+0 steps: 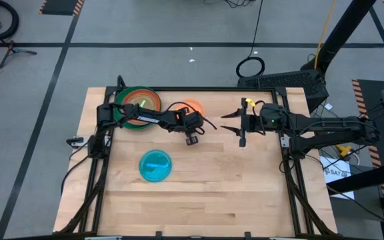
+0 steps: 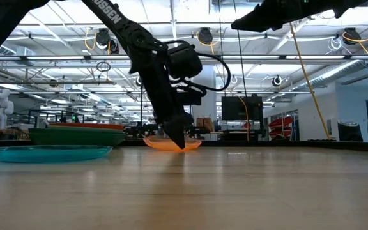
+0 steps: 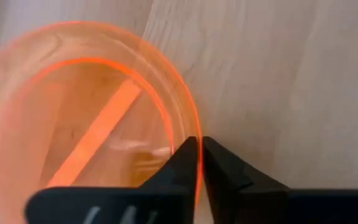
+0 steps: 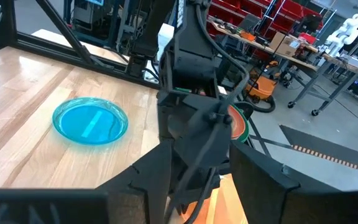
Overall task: Stack plastic plates
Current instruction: Stack the orange plate on top of the light green plate
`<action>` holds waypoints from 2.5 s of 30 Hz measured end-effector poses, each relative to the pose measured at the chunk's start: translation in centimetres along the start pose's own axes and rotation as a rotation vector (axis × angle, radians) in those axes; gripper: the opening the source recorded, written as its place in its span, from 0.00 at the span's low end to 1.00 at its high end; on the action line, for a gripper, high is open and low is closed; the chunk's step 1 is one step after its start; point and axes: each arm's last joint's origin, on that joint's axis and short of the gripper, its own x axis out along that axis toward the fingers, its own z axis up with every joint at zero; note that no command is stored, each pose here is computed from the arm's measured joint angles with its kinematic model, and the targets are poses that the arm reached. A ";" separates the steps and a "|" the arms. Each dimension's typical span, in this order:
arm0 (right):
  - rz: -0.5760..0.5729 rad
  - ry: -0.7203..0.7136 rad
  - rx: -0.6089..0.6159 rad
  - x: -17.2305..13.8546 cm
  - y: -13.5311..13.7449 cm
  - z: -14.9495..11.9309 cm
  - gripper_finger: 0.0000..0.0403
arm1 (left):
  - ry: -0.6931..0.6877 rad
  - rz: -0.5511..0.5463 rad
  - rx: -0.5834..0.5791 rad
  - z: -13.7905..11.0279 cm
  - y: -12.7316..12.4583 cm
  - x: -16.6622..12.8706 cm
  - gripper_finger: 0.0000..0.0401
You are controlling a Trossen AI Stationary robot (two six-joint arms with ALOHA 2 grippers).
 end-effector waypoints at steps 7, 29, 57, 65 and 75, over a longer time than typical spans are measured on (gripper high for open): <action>0.005 0.012 0.012 0.0 0.0 -0.1 0.38 | -0.038 0.046 0.000 2.5 -1.2 -2.0 0.02; 0.124 0.111 0.179 -0.1 0.9 -1.1 0.38 | 0.116 0.184 0.178 6.1 -1.1 -12.3 0.01; 0.187 0.059 0.138 -0.2 2.3 -0.3 0.38 | 0.143 0.410 -0.120 -8.5 4.1 -23.1 0.01; 0.176 0.016 0.132 -0.1 2.2 0.1 0.38 | 0.113 0.422 -0.209 -13.7 3.9 -21.3 0.01; 0.172 0.005 0.119 -0.1 2.1 0.2 0.38 | 0.072 0.415 -0.228 -15.1 3.2 -18.9 0.01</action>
